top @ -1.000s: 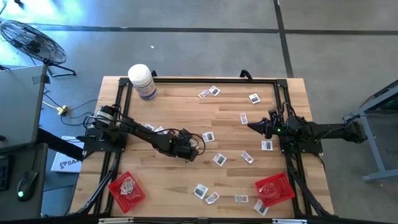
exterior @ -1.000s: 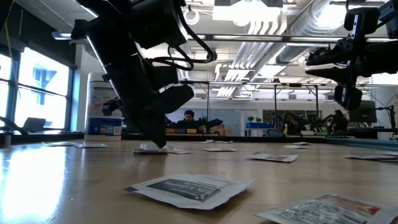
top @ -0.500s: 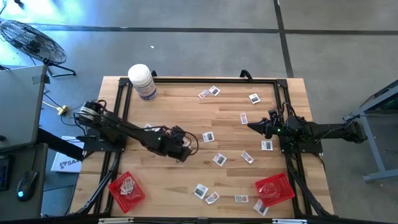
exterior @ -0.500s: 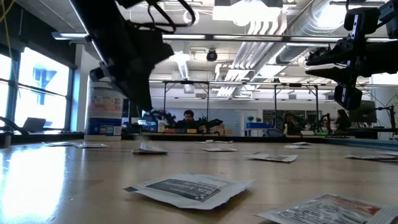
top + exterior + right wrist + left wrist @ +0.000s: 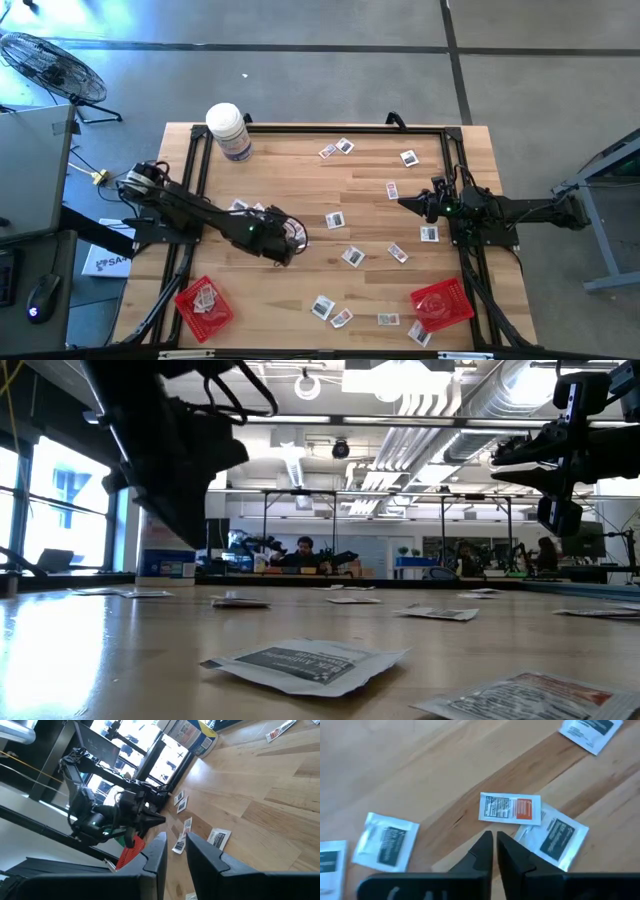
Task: Pick & Place First Aid Supplies
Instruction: Put the ointment pack into the left red bin
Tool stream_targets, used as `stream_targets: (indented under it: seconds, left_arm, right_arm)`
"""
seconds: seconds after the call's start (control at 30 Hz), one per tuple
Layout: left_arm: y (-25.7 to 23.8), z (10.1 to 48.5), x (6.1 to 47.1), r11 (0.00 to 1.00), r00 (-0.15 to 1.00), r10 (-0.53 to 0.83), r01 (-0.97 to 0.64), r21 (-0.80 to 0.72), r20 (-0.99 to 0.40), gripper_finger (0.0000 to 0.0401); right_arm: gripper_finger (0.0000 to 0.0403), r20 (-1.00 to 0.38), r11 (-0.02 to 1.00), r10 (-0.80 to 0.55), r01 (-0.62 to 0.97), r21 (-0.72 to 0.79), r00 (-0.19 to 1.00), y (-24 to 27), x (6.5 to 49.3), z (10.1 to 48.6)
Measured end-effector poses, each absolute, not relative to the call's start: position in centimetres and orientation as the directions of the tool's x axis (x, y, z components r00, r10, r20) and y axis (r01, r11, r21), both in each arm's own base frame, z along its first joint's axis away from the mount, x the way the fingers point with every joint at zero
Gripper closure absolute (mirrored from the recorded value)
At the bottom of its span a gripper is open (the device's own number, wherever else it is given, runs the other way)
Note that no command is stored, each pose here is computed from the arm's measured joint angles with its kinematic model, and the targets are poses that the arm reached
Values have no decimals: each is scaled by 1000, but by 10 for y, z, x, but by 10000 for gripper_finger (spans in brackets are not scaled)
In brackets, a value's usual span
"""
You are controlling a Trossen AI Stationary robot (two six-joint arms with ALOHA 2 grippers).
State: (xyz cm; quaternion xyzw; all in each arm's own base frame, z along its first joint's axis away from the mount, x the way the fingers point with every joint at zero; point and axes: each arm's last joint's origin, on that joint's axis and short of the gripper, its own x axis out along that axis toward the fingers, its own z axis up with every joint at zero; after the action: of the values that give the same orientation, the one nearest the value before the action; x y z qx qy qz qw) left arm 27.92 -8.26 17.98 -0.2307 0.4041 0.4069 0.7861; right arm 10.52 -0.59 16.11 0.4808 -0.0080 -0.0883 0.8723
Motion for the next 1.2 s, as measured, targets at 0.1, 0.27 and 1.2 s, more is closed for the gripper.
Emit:
stream_targets:
  seconds: [0.1,0.27,1.2]
  left_arm:
    - [-73,165,277,526,344,437,-847,-74,-831,346]
    - [-61,145,275,466,395,426,-867,-177,-814,284]
    - [-64,102,282,462,465,480,-855,-237,-744,320]
  right_arm:
    - [339,-71,522,-162,146,840,984,-6,105,161]
    - [339,-71,522,-162,147,840,984,-6,105,161]
    - [339,-72,522,-162,147,840,984,-6,105,161]
